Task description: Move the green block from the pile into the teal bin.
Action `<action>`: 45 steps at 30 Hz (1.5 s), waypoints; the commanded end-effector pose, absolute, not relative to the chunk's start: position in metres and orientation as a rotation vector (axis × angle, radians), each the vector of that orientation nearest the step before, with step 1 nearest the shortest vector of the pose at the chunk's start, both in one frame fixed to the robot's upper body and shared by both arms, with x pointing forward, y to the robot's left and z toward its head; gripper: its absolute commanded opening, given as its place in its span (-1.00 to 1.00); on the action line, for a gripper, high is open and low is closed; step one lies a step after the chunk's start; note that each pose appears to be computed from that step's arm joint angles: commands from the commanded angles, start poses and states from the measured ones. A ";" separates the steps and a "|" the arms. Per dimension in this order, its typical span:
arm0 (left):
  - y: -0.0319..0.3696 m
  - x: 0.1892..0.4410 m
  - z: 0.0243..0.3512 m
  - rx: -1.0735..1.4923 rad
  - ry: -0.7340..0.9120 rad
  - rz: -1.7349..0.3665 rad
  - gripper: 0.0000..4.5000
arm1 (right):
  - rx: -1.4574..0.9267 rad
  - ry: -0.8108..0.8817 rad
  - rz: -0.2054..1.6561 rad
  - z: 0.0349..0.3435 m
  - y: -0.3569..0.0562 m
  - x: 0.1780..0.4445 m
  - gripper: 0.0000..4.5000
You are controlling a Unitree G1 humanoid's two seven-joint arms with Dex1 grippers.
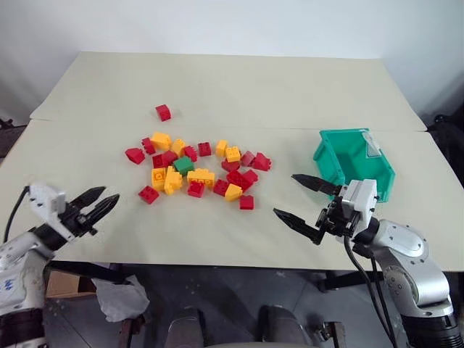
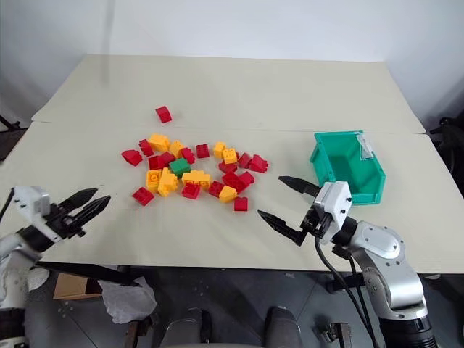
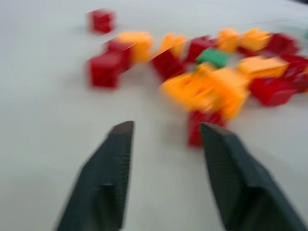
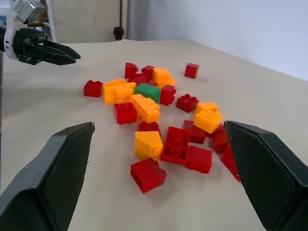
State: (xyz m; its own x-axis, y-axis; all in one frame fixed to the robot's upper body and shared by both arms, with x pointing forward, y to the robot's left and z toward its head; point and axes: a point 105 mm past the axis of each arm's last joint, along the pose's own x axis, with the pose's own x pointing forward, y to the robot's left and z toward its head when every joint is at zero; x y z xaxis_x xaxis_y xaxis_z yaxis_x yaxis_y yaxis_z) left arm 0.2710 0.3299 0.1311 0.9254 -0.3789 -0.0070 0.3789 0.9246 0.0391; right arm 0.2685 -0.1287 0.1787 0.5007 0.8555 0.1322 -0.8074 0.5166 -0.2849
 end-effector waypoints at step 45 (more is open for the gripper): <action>0.179 0.422 0.163 0.573 0.427 -0.884 0.18 | -0.231 -0.360 0.961 0.190 -0.130 0.274 1.00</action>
